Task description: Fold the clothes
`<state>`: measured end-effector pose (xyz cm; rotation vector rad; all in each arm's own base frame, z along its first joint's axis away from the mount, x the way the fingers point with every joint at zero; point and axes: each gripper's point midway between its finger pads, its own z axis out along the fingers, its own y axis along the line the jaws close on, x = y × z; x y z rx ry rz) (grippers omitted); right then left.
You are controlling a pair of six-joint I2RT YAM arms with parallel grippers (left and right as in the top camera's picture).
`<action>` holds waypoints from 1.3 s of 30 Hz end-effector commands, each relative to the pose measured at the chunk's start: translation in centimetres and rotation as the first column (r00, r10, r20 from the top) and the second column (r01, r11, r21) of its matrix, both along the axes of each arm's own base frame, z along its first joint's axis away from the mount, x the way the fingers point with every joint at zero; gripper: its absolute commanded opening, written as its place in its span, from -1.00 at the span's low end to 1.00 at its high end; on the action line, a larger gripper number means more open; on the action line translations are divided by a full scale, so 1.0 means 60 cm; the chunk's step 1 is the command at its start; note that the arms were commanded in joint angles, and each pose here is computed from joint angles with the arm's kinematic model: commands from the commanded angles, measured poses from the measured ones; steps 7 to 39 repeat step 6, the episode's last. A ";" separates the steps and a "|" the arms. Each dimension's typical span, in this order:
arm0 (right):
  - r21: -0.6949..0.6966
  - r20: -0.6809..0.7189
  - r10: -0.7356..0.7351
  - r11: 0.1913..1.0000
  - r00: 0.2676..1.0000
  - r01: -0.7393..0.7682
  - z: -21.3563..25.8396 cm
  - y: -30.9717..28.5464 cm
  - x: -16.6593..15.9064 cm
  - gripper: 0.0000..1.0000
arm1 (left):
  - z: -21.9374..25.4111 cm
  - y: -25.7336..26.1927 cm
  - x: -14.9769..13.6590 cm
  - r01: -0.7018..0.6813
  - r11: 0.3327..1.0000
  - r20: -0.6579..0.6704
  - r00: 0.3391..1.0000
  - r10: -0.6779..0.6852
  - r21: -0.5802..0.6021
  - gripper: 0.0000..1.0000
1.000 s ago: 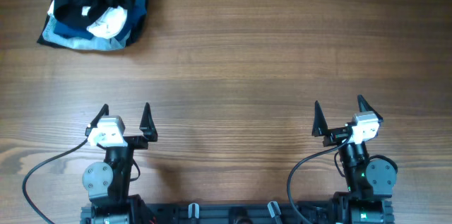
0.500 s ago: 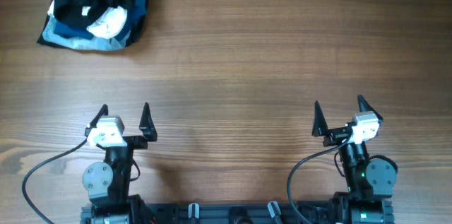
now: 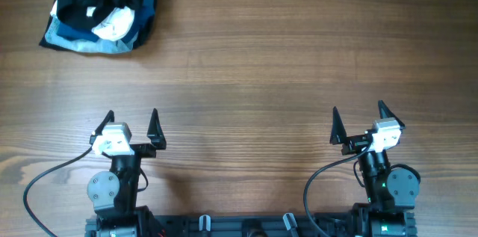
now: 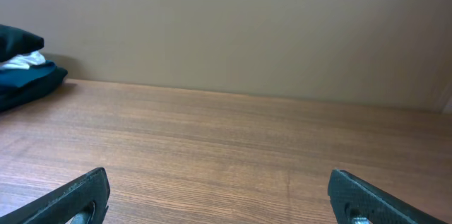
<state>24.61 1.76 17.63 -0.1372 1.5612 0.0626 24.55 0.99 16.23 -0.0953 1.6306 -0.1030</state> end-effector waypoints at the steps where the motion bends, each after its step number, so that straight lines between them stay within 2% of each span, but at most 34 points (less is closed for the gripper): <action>1: 0.000 0.009 0.015 1.000 1.000 -0.015 0.003 0.005 -0.001 0.99 | -0.005 0.007 0.000 -0.021 1.000 -0.002 1.000 0.021 -0.013 1.00; 39: 0.000 0.009 0.015 1.000 1.000 -0.015 0.003 0.005 -0.001 0.99 | -0.005 0.007 0.000 -0.021 1.000 -0.002 1.000 0.021 -0.013 1.00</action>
